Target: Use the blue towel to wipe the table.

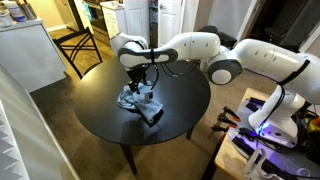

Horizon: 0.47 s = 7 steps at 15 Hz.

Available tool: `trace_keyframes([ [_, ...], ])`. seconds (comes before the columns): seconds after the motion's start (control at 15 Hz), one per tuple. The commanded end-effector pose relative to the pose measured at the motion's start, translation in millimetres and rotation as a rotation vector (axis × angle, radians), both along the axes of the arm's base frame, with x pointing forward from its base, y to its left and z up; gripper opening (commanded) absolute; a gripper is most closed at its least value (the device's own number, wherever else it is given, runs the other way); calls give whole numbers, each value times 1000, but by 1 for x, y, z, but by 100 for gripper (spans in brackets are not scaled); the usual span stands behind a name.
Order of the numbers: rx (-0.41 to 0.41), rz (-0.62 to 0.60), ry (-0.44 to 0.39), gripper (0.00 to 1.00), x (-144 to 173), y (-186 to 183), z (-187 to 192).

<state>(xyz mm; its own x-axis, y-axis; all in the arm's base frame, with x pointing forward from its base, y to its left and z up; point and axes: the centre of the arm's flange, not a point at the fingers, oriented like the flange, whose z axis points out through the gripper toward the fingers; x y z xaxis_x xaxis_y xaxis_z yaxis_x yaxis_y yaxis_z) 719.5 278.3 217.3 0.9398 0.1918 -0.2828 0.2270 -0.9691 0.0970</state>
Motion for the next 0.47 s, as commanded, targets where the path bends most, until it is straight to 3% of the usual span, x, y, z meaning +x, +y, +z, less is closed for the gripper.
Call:
trace_keyframes([
  [0.0,10,-6,3,100,43,7,11],
  [0.13,13,-8,2,100,43,4,11],
  [0.2,3,-10,-7,100,3,-7,3],
  [0.4,3,-11,-7,100,4,-8,3],
])
